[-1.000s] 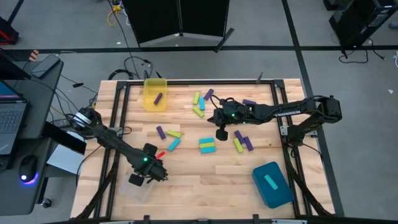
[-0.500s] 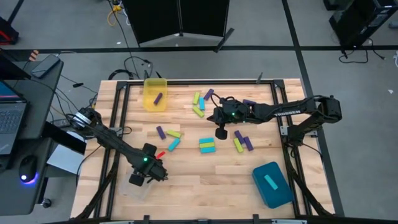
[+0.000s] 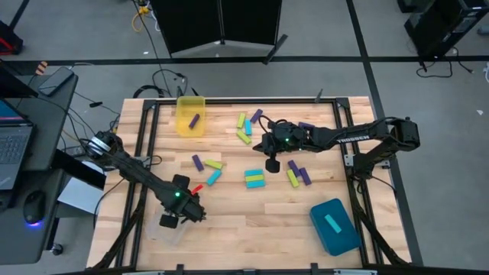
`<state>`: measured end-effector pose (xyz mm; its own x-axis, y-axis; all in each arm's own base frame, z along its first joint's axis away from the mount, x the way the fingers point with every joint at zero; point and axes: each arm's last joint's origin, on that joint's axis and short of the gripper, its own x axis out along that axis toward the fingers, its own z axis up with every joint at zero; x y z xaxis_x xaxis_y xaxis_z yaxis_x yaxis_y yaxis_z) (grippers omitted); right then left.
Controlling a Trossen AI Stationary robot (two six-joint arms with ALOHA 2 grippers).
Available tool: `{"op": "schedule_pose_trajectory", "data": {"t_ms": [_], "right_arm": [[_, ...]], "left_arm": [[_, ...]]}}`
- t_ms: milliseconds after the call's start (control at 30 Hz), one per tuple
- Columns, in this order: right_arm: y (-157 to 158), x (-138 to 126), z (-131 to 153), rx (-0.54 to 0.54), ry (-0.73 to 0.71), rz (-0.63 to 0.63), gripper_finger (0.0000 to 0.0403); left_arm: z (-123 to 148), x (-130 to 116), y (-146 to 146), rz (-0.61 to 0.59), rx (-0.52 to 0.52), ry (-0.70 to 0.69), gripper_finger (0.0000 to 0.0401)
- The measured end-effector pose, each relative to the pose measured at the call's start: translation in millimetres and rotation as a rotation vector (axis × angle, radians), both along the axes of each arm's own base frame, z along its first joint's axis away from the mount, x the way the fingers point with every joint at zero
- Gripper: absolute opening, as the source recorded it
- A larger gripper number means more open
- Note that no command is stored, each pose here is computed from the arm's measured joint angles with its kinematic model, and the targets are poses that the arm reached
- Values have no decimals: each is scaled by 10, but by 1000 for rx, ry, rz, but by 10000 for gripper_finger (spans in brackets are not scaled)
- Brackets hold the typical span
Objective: Sort blocks
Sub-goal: Put the violet block into the yellow bin
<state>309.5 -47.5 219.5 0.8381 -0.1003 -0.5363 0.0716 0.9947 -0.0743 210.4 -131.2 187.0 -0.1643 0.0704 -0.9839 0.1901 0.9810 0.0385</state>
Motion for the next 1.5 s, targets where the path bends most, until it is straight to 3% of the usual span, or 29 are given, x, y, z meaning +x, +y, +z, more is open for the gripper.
{"op": "schedule_pose_trajectory", "data": {"t_ms": [167,433,567,733,1133,1367,1500], "right_arm": [[-4,21,41,40,-54,79,11],[-56,10,29,36,-94,80,11],[-68,-53,-93,82,-128,112,11],[-98,-151,-208,121,-116,82,14],[-394,-382,-13,73,110,-92,50],[-507,-292,-52,136,226,-140,74],[-457,-279,32,183,285,-149,88]], "left_arm": [[189,-48,58,85,-5,-97,11],[546,-92,178,238,12,-436,8],[617,-62,290,287,-43,-638,4],[505,7,499,288,-99,-854,4],[-59,81,1061,272,-151,-1317,4],[-85,71,1349,367,-98,-1397,5],[-88,67,1448,354,-90,-1392,5]]}}
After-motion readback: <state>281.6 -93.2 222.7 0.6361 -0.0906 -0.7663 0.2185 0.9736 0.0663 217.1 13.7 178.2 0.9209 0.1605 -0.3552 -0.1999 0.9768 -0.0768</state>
